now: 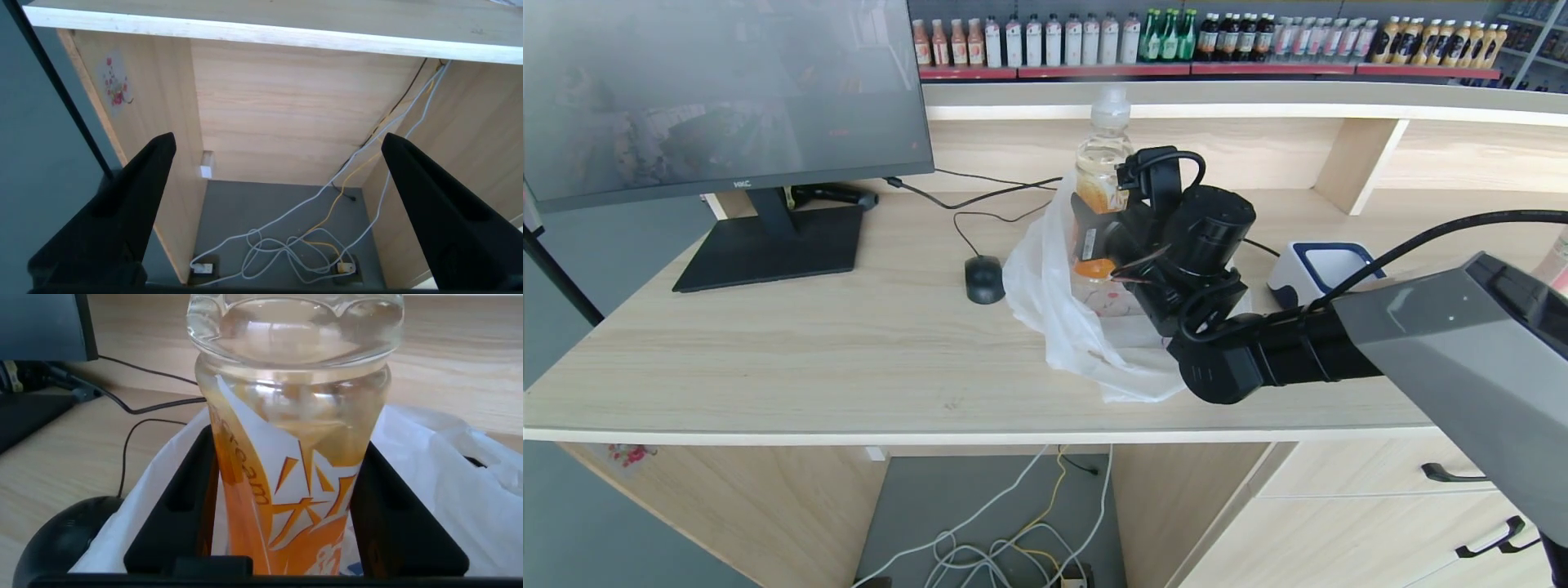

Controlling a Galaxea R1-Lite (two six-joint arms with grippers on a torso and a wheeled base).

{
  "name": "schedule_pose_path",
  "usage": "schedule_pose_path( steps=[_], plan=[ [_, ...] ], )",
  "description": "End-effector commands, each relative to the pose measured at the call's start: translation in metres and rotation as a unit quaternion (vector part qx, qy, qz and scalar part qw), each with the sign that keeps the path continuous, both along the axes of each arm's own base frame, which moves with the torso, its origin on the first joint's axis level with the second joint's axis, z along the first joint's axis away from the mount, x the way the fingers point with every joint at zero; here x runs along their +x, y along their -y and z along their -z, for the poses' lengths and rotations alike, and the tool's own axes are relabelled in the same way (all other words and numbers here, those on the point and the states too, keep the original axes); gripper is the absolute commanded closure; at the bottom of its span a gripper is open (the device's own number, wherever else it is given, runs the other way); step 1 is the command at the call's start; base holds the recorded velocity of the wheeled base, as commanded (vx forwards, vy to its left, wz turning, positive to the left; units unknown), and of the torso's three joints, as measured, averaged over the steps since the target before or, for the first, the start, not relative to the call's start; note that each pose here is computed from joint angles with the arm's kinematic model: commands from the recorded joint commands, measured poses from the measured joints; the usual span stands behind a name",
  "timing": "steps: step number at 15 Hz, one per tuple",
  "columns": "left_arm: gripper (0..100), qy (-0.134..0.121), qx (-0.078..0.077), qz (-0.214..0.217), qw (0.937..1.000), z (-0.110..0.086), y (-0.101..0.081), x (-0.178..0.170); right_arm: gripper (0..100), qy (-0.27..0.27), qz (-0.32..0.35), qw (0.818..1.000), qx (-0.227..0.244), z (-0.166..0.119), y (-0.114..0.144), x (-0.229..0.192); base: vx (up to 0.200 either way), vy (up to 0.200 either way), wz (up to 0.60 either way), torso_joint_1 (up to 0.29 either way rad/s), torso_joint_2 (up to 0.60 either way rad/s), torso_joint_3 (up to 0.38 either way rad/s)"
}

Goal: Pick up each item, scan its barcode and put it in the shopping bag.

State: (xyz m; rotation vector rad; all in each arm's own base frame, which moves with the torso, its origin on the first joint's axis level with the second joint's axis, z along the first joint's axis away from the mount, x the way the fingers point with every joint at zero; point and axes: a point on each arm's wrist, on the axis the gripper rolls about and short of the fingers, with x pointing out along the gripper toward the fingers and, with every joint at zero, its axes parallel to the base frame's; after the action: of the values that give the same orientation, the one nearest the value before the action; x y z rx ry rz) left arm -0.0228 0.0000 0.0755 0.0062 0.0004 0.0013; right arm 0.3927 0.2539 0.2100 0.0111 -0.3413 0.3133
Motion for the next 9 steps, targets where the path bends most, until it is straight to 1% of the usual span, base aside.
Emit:
schedule_pose_path(
  steps=[1, 5, 6, 9],
  plan=[
    [0, 0.000, 0.000, 0.000, 1.0000, 0.0000, 0.0000, 0.0000, 100, -0.001, 0.000, 1.000, -0.001, 0.0012, -0.0003, 0.0003, 0.000, 0.000, 0.00, 0.000, 0.00, 0.000],
    [0, 0.000, 0.000, 0.000, 1.0000, 0.0000, 0.0000, 0.0000, 100, -0.001, 0.000, 1.000, -0.001, 0.0007, -0.0001, 0.0000, 0.000, 0.000, 0.00, 0.000, 0.00, 0.000],
    [0, 0.000, 0.000, 0.000, 1.0000, 0.0000, 0.0000, 0.0000, 0, -0.001, 0.000, 1.000, -0.001, 0.0009, -0.0001, 0.0000, 0.000, 0.000, 0.00, 0.000, 0.00, 0.000],
    [0, 0.000, 0.000, 0.000, 1.0000, 0.0000, 0.0000, 0.0000, 0, 0.006, 0.003, 1.000, 0.004, -0.0039, 0.0005, -0.0020, 0.000, 0.000, 0.00, 0.000, 0.00, 0.000]
  ],
)
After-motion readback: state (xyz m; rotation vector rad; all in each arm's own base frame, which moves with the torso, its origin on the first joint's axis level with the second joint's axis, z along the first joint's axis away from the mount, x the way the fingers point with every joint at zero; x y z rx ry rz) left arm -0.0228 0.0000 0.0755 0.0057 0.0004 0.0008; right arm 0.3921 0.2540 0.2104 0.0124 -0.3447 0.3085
